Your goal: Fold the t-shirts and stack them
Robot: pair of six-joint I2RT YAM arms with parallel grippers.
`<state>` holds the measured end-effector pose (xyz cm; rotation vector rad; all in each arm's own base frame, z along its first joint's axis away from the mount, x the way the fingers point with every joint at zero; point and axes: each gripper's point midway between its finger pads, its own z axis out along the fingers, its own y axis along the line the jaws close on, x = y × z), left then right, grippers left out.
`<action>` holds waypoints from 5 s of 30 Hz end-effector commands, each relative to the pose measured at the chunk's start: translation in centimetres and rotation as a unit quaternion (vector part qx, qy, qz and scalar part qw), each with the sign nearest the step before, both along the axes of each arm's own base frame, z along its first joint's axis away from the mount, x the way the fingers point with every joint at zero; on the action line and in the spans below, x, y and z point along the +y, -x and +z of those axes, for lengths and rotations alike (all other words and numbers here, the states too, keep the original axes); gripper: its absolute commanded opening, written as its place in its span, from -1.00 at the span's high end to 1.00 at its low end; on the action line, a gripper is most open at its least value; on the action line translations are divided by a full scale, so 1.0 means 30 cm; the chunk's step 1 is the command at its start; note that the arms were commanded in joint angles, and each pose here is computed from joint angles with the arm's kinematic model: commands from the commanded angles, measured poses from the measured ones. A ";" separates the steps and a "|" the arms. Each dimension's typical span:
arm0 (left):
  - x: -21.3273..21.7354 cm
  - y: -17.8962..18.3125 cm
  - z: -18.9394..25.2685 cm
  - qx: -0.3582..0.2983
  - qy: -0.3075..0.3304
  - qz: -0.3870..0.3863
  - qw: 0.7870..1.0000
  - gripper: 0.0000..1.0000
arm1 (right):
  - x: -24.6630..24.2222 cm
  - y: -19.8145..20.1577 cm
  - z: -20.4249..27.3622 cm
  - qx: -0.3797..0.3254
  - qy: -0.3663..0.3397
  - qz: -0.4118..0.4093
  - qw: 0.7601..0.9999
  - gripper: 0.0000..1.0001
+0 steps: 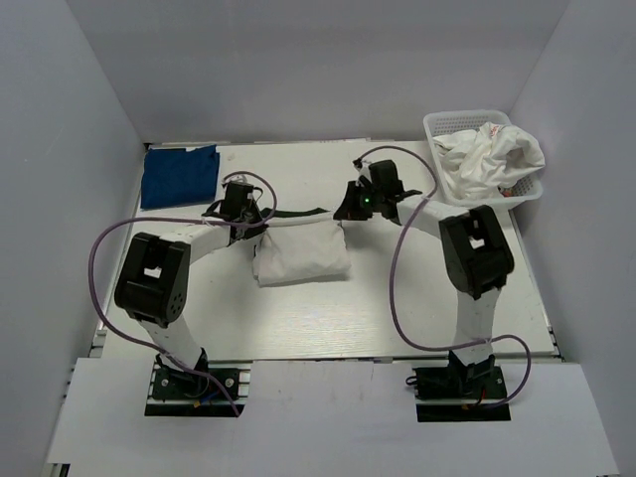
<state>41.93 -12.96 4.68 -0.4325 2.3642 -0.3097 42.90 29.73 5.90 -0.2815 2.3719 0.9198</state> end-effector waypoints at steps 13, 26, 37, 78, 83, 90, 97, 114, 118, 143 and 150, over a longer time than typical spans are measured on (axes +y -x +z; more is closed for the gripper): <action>-0.004 0.131 0.355 -0.151 0.043 -0.043 0.987 1.00 | -0.050 0.269 0.507 -0.225 -0.071 0.085 0.968 1.00; 0.012 0.239 0.539 -0.247 0.069 -0.059 0.965 1.00 | -0.063 0.347 0.722 -0.274 -0.099 0.070 0.954 1.00; 0.088 0.002 0.239 -0.117 0.008 0.052 0.992 1.00 | -0.013 -0.157 0.291 -0.091 -0.036 -0.032 0.995 1.00; -0.241 0.025 0.061 -0.017 0.170 -0.171 0.970 -0.99 | 0.033 0.394 0.114 0.085 -0.141 0.224 0.961 -0.79; -0.232 0.067 -0.026 0.017 0.173 -0.159 0.972 -0.99 | -0.029 0.358 -0.023 0.181 -0.195 0.217 0.939 -0.80; -0.258 0.073 -0.020 0.017 0.166 -0.198 0.966 -0.99 | -0.099 0.412 -0.217 0.232 -0.080 0.119 0.962 -0.80; -0.371 0.145 0.007 0.012 0.138 -0.327 0.935 -0.80 | -0.204 0.595 -0.259 0.231 0.045 0.043 0.971 -0.80; -0.432 0.541 0.285 -0.076 0.176 -0.436 0.879 -0.98 | -0.053 0.548 0.257 -0.070 -0.058 0.072 0.993 -0.80; -0.433 0.622 0.150 -0.019 0.189 -0.449 0.873 -0.98 | -0.026 0.399 0.226 -0.061 -0.022 0.066 0.996 -0.80; -0.309 0.567 0.177 -0.029 0.121 -0.318 0.940 -0.98 | -0.109 0.287 0.313 -0.104 -0.052 0.080 0.990 -0.80; -0.154 0.442 0.189 -0.024 0.038 -0.166 0.985 -0.98 | -0.118 0.496 0.329 -0.099 -0.067 0.099 0.988 -0.80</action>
